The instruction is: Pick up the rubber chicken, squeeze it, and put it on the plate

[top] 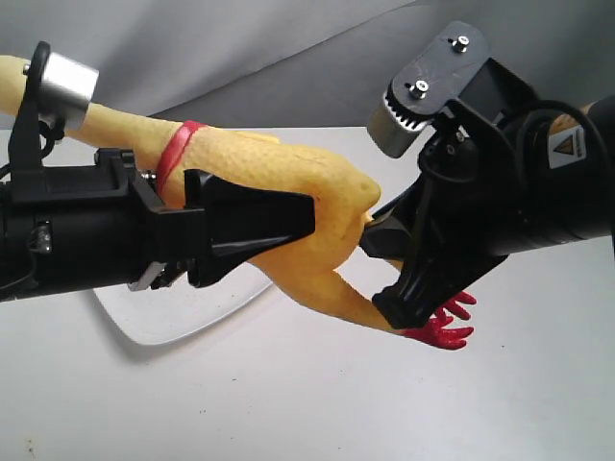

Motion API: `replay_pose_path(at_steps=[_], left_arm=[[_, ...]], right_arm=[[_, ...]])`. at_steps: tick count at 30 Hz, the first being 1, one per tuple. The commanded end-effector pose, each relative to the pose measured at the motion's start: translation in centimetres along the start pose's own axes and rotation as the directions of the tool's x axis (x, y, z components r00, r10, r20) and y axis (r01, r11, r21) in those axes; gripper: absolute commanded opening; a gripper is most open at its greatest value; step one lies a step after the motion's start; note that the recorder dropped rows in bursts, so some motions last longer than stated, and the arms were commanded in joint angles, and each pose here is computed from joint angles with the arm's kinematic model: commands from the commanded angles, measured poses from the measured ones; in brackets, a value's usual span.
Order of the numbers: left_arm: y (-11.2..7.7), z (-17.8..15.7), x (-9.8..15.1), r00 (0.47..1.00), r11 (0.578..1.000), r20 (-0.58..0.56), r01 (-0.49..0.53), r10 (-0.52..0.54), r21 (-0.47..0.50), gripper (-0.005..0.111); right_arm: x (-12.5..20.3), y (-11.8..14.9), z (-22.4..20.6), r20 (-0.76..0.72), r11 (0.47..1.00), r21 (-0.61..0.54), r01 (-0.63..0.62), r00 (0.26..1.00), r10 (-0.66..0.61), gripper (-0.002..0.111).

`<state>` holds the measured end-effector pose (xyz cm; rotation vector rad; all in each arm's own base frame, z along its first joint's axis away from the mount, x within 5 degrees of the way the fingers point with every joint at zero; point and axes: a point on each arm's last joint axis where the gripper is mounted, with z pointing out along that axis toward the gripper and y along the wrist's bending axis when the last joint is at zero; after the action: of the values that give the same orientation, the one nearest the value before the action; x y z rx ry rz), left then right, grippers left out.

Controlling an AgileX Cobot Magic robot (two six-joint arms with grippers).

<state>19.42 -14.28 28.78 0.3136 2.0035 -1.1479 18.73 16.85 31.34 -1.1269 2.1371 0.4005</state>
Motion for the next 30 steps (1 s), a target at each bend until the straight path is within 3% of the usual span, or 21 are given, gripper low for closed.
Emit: replay_pose_path(at_steps=[1,6,8,9,10,13,14,18,20,22,23,25,30], left_arm=[[0.1,0.08,-0.17,0.999,0.999,0.012,-0.031,0.031,-0.02,0.001],[0.09,0.08,-0.17,1.0,1.0,0.012,-0.019,0.019,-0.019,0.002],[0.09,0.08,-0.17,1.0,1.0,0.013,-0.016,0.016,-0.019,0.01],[0.0,0.08,-0.14,1.0,1.0,0.009,-0.016,0.016,-0.009,0.019],[-0.28,0.08,-0.04,1.0,1.0,-0.001,-0.016,0.016,0.022,0.037],[-0.62,0.07,0.07,1.0,0.998,-0.013,-0.005,0.006,0.059,0.101],[-0.6,0.07,0.06,1.0,0.998,-0.012,-0.005,0.006,0.057,0.105],[-0.55,0.07,0.05,1.0,0.999,-0.01,-0.005,0.006,0.052,0.101],[-0.38,0.08,-0.01,1.0,0.999,-0.005,0.017,-0.017,0.033,0.091],[-0.17,0.08,-0.08,0.999,0.999,0.003,0.042,-0.042,0.01,0.067],[-0.21,0.08,-0.07,0.999,0.999,0.001,0.042,-0.042,0.014,0.036],[-0.4,0.08,0.0,1.0,0.999,-0.005,0.001,0.0,0.036,0.002],[-0.36,0.08,-0.02,1.0,0.999,-0.004,-0.009,0.009,0.031,0.003]], right_arm=[[-0.18,0.13,-0.24,0.015,1.0,-0.003,0.0,1.0,0.0,0.0],[-0.2,0.12,-0.24,0.017,1.0,-0.002,0.0,1.0,0.0,0.0],[-0.2,0.12,-0.24,0.017,1.0,-0.002,0.0,1.0,0.0,0.0],[-0.2,0.12,-0.24,0.017,1.0,-0.002,0.0,1.0,0.0,0.0],[-0.2,0.12,-0.24,0.017,1.0,-0.002,0.0,1.0,0.0,0.0],[-0.23,0.1,-0.24,0.02,1.0,-0.001,0.0,1.0,0.0,0.0],[-0.23,0.1,-0.24,0.02,1.0,-0.001,0.0,1.0,0.0,0.0],[-0.23,0.1,-0.24,0.02,1.0,-0.001,0.0,1.0,0.0,0.0],[-0.23,0.1,-0.24,0.02,1.0,-0.001,0.0,1.0,0.0,0.0],[-0.23,0.1,-0.24,0.02,1.0,-0.001,0.0,1.0,0.0,0.0],[-0.23,0.1,-0.24,0.02,1.0,-0.001,0.0,1.0,0.0,0.0],[-0.23,0.1,-0.24,0.02,1.0,-0.001,0.0,1.0,0.0,0.0],[-0.23,0.1,-0.24,0.02,1.0,-0.001,0.0,1.0,0.0,0.0]])
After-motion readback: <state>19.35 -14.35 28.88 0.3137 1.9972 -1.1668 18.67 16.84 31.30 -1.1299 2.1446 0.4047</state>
